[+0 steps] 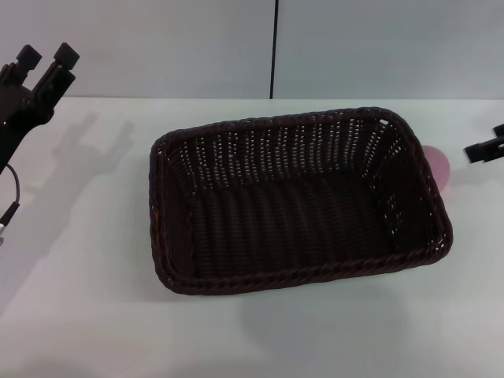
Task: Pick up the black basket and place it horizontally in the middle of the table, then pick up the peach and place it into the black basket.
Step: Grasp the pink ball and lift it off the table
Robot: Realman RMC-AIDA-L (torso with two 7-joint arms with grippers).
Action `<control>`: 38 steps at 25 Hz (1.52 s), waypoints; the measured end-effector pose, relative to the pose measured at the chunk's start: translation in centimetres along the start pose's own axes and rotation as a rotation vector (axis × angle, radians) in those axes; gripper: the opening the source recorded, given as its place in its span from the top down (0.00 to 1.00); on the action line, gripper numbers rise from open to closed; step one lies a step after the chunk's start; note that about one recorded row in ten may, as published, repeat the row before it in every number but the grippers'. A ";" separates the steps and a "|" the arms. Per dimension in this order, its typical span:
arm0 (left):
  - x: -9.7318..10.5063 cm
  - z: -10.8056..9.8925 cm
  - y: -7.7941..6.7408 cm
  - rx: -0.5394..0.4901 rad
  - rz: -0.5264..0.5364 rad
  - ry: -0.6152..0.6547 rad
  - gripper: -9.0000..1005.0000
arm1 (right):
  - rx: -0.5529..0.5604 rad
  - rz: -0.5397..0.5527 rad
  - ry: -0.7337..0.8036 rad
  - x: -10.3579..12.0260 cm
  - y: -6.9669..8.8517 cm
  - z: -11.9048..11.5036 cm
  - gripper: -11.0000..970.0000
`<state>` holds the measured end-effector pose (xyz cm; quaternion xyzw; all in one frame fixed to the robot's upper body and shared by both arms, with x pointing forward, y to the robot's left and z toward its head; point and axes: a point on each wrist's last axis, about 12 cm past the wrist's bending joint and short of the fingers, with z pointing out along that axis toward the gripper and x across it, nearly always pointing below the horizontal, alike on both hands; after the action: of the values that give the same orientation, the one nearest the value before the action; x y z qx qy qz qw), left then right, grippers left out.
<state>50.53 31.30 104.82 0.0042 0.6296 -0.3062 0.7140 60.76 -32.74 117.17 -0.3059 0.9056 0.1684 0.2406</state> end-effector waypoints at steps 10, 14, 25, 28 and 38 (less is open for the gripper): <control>0.0 -0.3 0.0 -0.001 -0.010 -0.007 0.22 | -0.003 -0.071 0.082 -1.6 2.2 4.1 0.21; 0.0 -0.3 0.0 0.000 -0.014 -0.006 0.22 | -0.007 -0.085 0.107 -1.8 2.6 5.9 0.21; -0.1 -0.3 0.1 -0.002 -0.026 -0.010 0.22 | 0.003 -0.088 0.101 -2.1 2.9 7.0 0.36; -0.1 -0.3 0.1 -0.003 -0.026 -0.010 0.22 | 0.002 -0.088 0.101 -2.1 2.9 7.0 0.47; -0.2 -0.3 0.1 -0.005 -0.028 -0.013 0.22 | 0.098 0.003 0.023 -1.5 1.2 4.4 0.67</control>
<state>50.26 31.59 104.85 -0.0084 0.6259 -0.3144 0.7137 62.44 -29.13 114.55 -0.2944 0.9160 0.1205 0.2444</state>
